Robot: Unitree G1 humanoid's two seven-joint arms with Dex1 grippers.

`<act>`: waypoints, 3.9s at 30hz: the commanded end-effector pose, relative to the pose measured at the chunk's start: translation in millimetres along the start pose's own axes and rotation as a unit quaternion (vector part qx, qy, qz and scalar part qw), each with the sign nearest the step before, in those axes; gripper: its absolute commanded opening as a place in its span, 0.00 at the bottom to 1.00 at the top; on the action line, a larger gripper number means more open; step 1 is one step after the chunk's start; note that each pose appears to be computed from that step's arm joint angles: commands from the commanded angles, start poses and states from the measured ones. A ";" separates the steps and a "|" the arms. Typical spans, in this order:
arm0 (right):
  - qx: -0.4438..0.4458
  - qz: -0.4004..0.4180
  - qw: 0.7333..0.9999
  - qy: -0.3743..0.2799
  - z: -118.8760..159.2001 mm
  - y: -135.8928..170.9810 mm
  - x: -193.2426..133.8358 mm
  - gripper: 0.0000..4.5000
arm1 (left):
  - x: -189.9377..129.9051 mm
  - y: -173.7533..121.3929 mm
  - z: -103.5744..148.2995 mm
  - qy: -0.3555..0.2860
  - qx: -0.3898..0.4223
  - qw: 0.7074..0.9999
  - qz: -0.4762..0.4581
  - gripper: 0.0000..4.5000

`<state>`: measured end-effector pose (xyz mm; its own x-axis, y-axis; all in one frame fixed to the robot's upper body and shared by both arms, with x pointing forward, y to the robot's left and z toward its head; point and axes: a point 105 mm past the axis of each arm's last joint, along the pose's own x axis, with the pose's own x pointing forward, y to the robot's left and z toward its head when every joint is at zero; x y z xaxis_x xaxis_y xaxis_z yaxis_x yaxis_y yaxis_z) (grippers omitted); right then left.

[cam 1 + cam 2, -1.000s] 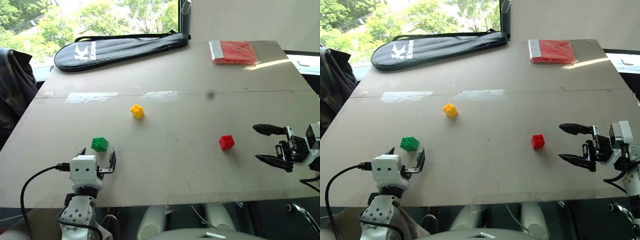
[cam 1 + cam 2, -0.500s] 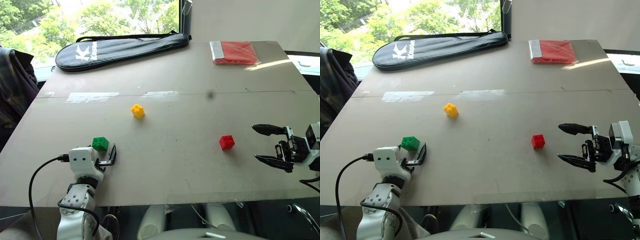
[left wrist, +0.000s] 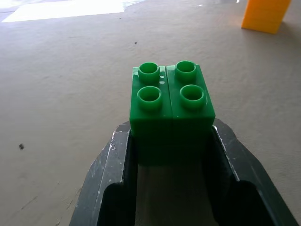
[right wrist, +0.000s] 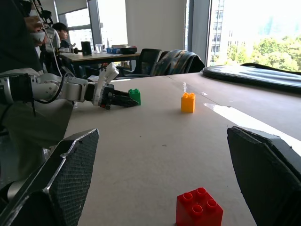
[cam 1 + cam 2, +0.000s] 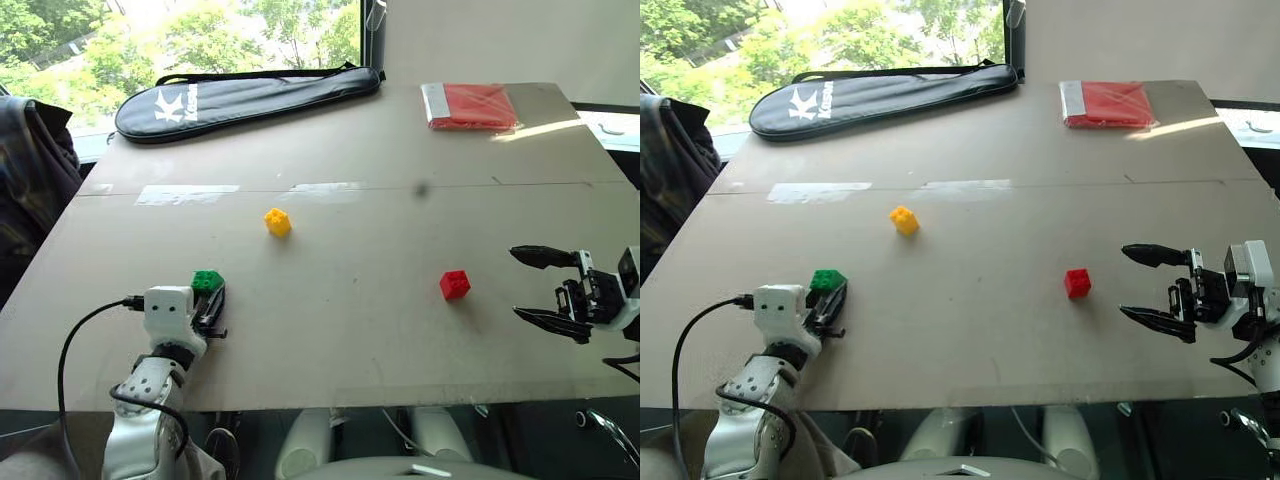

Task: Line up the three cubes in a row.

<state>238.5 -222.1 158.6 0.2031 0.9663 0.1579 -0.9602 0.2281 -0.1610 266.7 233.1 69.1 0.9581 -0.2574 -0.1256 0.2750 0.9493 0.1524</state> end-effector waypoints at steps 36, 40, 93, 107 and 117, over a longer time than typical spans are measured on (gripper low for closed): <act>-0.016 -0.024 0.999 0.037 -15.6 10.5 -20.4 1.00 | 100.6 -200.4 51.7 -0.038 0.165 0.799 -0.577 0.28; -0.016 -0.027 0.999 0.037 -17.1 9.9 -21.0 1.00 | 103.8 -199.7 51.4 -0.040 0.168 0.805 -0.568 0.28; -0.018 -0.034 0.998 0.045 -21.7 9.3 -24.2 1.00 | 103.4 -219.8 44.5 -0.047 0.127 0.827 -0.546 0.92; -0.019 -0.033 0.998 0.049 -20.5 8.5 -24.4 1.00 | 87.1 -225.5 40.6 -0.056 0.113 0.825 -0.551 0.92; -0.017 -0.029 0.998 0.053 -21.3 7.0 -23.4 1.00 | 85.6 -216.5 46.7 -0.061 0.099 0.821 -0.558 0.92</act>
<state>234.4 -240.7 123.6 0.3301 0.9413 0.0703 -0.9313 0.3370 -0.1386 298.2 -3.0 71.0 0.1239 -0.9709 -0.2048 0.9800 0.0874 0.1789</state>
